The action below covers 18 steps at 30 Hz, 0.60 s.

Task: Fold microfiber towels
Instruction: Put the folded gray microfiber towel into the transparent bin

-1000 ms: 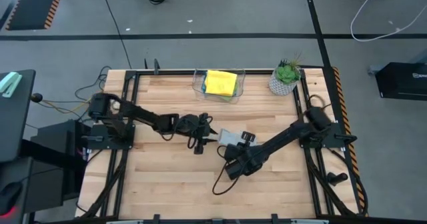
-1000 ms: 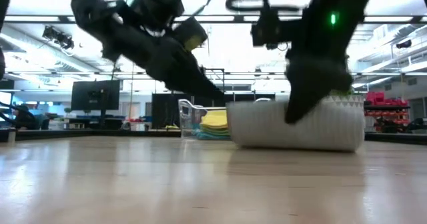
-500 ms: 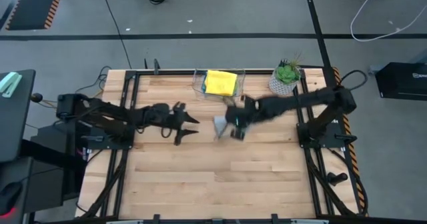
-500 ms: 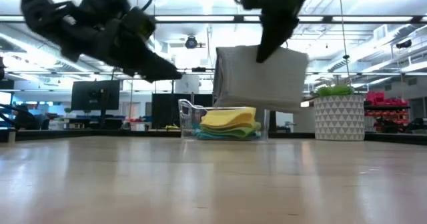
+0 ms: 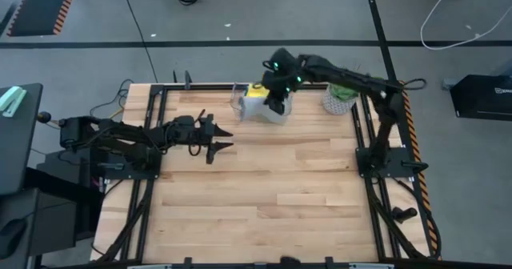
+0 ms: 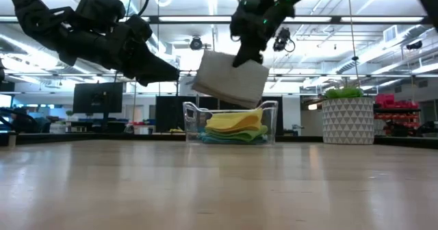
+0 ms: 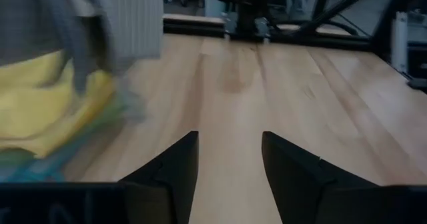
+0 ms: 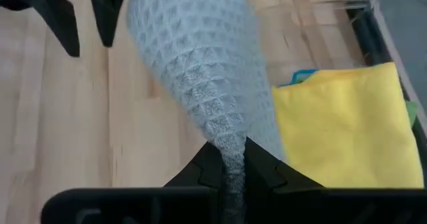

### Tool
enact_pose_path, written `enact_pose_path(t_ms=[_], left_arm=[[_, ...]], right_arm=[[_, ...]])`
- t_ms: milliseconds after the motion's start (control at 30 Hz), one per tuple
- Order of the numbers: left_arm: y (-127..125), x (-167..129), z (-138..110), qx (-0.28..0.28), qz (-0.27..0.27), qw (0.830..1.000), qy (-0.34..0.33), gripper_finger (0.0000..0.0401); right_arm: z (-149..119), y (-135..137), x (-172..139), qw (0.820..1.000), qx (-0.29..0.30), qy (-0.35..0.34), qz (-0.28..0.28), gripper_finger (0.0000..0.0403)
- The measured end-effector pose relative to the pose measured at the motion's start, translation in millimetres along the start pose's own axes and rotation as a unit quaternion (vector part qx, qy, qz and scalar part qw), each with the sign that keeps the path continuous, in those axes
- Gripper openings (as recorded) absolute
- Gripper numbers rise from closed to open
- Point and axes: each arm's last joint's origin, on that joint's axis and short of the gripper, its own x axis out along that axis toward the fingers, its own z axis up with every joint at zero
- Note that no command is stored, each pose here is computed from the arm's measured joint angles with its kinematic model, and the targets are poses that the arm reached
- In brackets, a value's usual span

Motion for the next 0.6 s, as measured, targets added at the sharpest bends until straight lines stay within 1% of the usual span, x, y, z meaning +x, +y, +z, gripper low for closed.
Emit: enact_pose_path(t_ms=[100,200,233,367,500,600], left_arm=[[5,0,1,0.005,0.013,1.0,-0.003,0.0172],[10,-1,1,0.006,0.022,1.0,-0.003,0.0171],[12,-2,1,0.006,0.02,1.0,-0.003,0.0171],[17,-3,1,0.003,0.019,1.0,-0.004,0.0171],[21,-4,1,0.0,0.022,1.0,-0.004,0.0171],[23,-4,1,-0.002,0.018,1.0,-0.003,0.0172]], right_arm=[[8,-30,9,0.999,0.01,0.008,0.037,0.0037],[10,-57,19,0.995,0.036,0.018,0.09,0.0037],[9,-65,20,0.994,0.042,0.021,0.1,0.0037],[5,-90,23,0.99,0.065,0.05,0.115,0.0037],[4,-111,22,0.989,0.075,0.045,0.123,0.0037],[-3,-126,29,0.987,0.086,0.046,0.13,0.0037]])
